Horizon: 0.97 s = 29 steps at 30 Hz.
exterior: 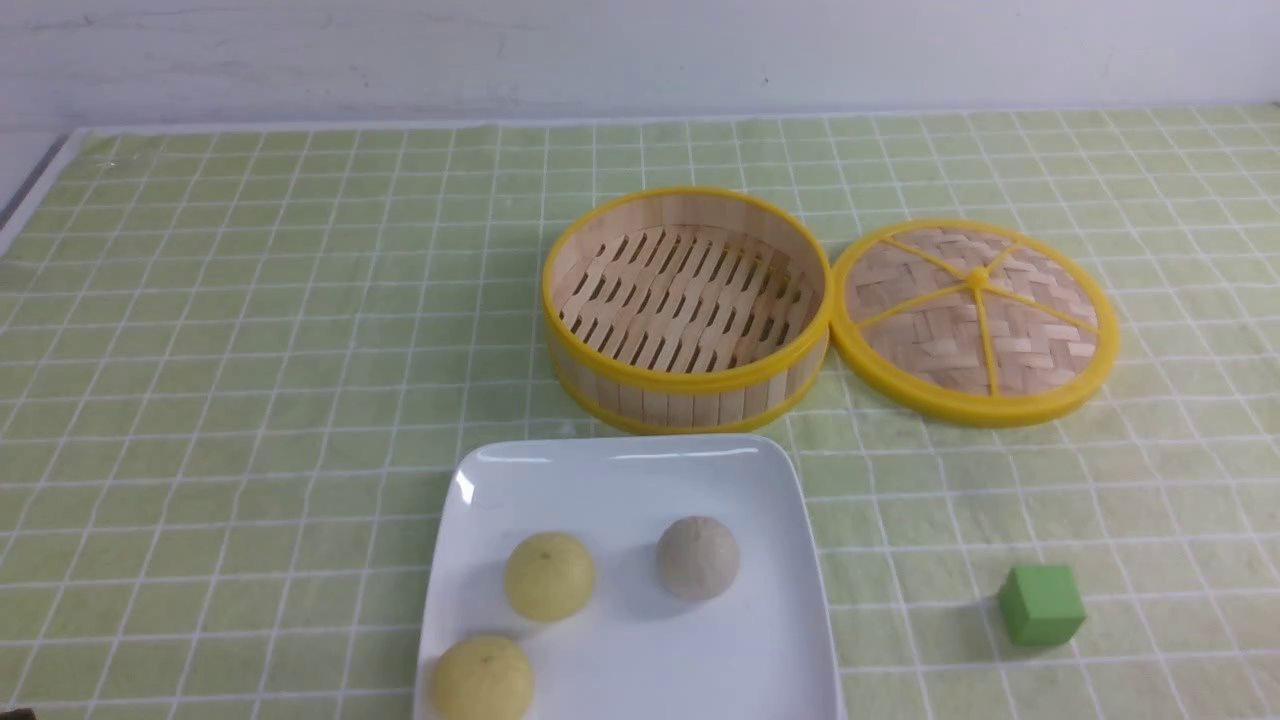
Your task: Put the steamed buns into the plate on the green tablecloth.
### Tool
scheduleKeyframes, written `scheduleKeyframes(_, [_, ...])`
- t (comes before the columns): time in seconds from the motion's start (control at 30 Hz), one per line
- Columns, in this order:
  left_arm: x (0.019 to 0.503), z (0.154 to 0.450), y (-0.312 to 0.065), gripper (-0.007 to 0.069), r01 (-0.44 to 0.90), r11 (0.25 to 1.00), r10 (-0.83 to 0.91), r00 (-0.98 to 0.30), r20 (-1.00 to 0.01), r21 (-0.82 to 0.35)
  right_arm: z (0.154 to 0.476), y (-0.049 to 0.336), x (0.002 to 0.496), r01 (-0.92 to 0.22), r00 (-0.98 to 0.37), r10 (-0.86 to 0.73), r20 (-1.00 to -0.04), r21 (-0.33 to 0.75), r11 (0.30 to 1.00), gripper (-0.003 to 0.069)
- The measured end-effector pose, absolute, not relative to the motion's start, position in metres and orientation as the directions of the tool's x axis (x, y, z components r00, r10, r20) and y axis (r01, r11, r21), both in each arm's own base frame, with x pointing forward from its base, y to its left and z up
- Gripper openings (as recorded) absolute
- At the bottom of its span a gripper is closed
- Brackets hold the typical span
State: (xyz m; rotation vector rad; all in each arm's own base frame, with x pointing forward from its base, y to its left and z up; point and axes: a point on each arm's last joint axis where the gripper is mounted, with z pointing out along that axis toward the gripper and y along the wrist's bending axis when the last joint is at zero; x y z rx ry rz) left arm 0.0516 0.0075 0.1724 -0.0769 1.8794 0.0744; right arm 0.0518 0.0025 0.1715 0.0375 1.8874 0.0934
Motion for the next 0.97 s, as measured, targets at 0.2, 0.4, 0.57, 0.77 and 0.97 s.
scheduleKeyframes(0.2, [0.0516, 0.1724, 0.0075, 0.0034, -0.091, 0.996, -0.016, -0.304, -0.952, 0.013, 0.1715, 0.0025, 0.0518, -0.021, -0.313, 0.073, -0.947, 0.084, 0.996, 0.0121])
scheduleKeyframes(0.4, [0.0516, 0.1724, 0.0075, 0.0036, -0.091, 0.996, -0.016, -0.304, -0.952, 0.013, 0.1715, 0.0025, 0.0518, -0.021, -0.313, 0.073, -0.947, 0.084, 0.996, 0.0129])
scheduleKeyframes(0.57, [0.0516, 0.1724, 0.0075, 0.0036, -0.091, 0.996, -0.015, -0.304, -0.952, 0.014, 0.1715, 0.0025, 0.0518, -0.021, -0.313, 0.073, -0.947, 0.084, 0.996, 0.0135])
scheduleKeyframes(0.77, [0.0516, 0.1724, 0.0075, 0.0036, -0.091, 0.996, -0.015, -0.304, -0.952, 0.014, 0.1715, 0.0025, 0.0518, -0.021, -0.313, 0.073, -0.947, 0.084, 0.996, 0.0143])
scheduleKeyframes(0.97, [0.0516, 0.1724, 0.0075, 0.0036, -0.091, 0.996, -0.015, -0.304, -0.952, 0.014, 0.1715, 0.0025, 0.0518, -0.021, -0.313, 0.073, -0.947, 0.084, 0.996, 0.0144])
